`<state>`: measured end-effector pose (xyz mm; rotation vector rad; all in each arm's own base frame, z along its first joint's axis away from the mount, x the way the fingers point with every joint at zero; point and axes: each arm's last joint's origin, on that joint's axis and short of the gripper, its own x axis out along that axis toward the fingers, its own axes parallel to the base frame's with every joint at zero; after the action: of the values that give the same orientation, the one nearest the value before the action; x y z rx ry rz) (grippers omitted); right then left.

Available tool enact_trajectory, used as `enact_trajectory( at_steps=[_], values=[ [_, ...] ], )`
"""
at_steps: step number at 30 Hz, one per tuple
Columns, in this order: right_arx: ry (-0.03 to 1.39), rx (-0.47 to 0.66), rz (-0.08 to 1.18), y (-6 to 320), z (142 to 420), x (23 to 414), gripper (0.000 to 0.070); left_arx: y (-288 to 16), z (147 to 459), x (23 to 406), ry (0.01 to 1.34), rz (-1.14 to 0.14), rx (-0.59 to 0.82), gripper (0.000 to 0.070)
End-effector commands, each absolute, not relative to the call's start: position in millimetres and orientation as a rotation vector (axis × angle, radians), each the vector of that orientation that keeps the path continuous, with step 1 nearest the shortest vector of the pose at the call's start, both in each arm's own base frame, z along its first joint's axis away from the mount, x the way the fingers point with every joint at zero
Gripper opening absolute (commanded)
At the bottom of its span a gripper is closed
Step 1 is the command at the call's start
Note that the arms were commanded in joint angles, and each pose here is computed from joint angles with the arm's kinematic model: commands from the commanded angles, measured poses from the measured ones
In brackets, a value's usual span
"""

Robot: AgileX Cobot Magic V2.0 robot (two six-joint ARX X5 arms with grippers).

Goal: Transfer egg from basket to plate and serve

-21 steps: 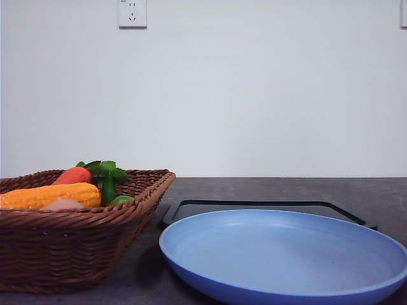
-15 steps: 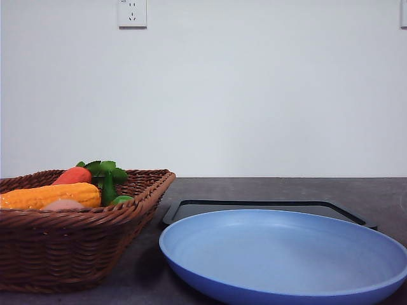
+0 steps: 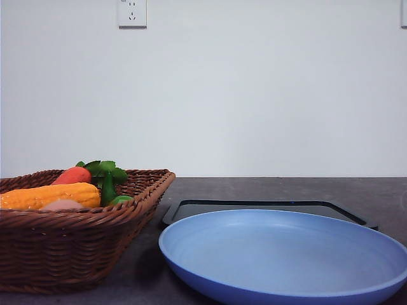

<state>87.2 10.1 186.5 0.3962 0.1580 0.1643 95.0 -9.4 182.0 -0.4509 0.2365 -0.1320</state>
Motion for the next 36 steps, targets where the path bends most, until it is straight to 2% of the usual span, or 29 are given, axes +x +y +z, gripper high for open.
enact_trajectory(
  at_steps=[1,9,16,23,29,31,32,35,36],
  values=[
    [0.155,0.408,0.167,10,195,86,0.0,-10,193,96,0.229,-0.157,-0.463,0.0],
    [0.256,0.367,0.194,12,228,92,0.0,-16,222,116,0.353,-0.272,-0.469,0.0],
    [0.431,0.326,0.254,16,245,115,0.0,-25,244,147,0.507,-0.476,-0.458,0.0],
    [0.697,0.355,0.43,24,244,140,0.0,-45,251,173,0.722,-0.615,-0.395,0.0],
    [0.931,0.401,0.555,29,225,156,0.0,-65,243,181,0.905,-0.695,-0.319,0.0],
    [1.006,0.413,0.543,29,216,161,0.0036,-72,239,182,0.935,-0.718,-0.304,0.0015],
    [1.039,0.421,0.536,29,212,163,0.0082,-74,237,183,0.946,-0.726,-0.299,0.0034],
    [1.133,0.44,0.518,30,200,170,0.0247,-80,233,185,0.969,-0.743,-0.291,0.0182],
    [1.158,0.444,0.515,31,196,172,0.0257,-81,232,185,0.975,-0.746,-0.289,0.0241]
  ],
)
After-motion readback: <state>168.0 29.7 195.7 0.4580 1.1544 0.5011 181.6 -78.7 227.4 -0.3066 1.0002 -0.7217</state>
